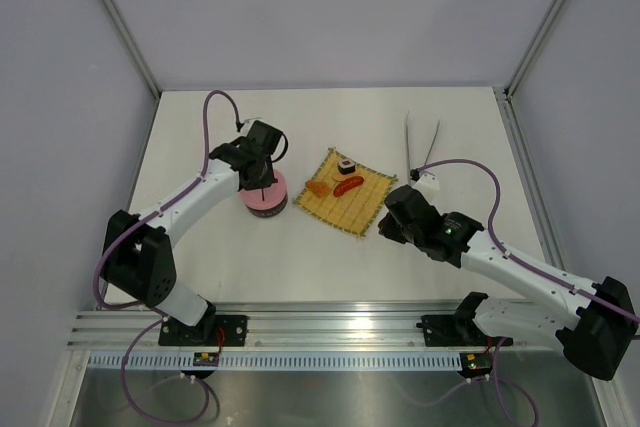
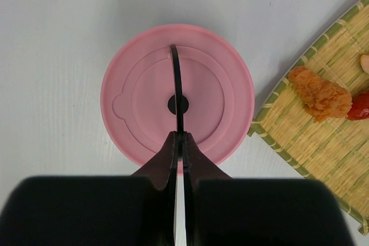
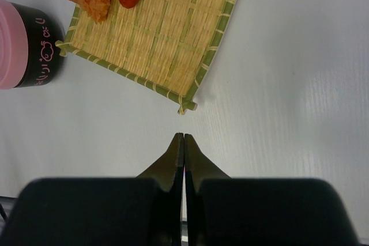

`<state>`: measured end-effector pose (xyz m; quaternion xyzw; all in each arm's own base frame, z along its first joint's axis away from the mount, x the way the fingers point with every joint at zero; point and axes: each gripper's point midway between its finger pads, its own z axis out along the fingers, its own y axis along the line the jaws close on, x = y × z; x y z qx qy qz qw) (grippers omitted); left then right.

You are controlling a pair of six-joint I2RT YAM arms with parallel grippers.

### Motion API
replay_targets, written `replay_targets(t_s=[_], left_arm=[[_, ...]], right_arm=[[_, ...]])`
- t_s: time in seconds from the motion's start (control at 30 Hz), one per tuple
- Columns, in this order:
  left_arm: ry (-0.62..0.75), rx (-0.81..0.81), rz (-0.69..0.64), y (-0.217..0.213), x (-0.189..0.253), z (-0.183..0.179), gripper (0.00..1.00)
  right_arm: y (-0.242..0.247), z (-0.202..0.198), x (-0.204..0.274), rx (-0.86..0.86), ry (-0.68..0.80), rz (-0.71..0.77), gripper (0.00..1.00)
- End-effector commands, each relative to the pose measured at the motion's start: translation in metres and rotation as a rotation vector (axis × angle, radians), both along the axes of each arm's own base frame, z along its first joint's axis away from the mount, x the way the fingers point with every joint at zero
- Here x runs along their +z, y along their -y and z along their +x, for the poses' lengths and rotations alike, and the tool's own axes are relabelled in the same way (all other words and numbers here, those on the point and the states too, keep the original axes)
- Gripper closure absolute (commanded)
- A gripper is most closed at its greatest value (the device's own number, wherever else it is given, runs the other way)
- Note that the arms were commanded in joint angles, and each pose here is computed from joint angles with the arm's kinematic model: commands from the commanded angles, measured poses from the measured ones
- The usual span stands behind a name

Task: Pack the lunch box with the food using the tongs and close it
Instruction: Close the box lid on the packing box.

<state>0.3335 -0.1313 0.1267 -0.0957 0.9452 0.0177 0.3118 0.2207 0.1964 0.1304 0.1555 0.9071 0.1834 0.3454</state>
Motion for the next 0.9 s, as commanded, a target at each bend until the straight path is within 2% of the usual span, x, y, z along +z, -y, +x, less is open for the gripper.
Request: replay_targets(t_s=[0.0, 0.3, 0.53, 0.57, 0.63, 0.67, 0.7, 0.73, 0.8, 0.87], left_arm=[[0.085, -0.011, -0.061, 0.010, 0.020, 0.010, 1.00], [0.045, -0.017, -0.052, 0.011, 0.003, 0.008, 0.99], [0.061, -0.019, -0.012, 0.006, 0.013, 0.013, 0.71], [0.062, -0.020, -0.006, 0.005, 0.014, 0.014, 0.63], [0.061, -0.023, -0.005, 0.005, 0.014, 0.014, 0.53], [0.061, -0.023, -0.005, 0.005, 0.014, 0.014, 0.40], [0.060, -0.023, -0.006, 0.006, 0.013, 0.014, 0.35], [0.057, -0.022, -0.004, 0.005, 0.012, 0.014, 0.34], [0.055, -0.019, -0.004, 0.005, 0.011, 0.014, 0.24], [0.055, -0.016, -0.007, 0.005, 0.010, 0.014, 0.23]], right_arm=[[-0.004, 0.008, 0.017, -0.015, 0.034, 0.039, 1.00], [-0.004, 0.008, 0.015, -0.014, 0.031, 0.032, 1.00], [-0.004, 0.008, 0.014, -0.012, 0.030, 0.028, 1.00], [-0.004, 0.008, 0.014, -0.012, 0.030, 0.028, 1.00], [-0.005, 0.008, 0.014, -0.011, 0.029, 0.028, 1.00], [-0.004, 0.008, 0.013, -0.013, 0.028, 0.027, 1.00], [-0.004, 0.008, 0.013, -0.012, 0.029, 0.026, 1.00], [-0.004, 0.008, 0.014, -0.013, 0.030, 0.030, 1.00], [-0.005, 0.008, 0.014, -0.011, 0.029, 0.029, 1.00], [-0.004, 0.008, 0.014, -0.013, 0.029, 0.026, 1.00]])
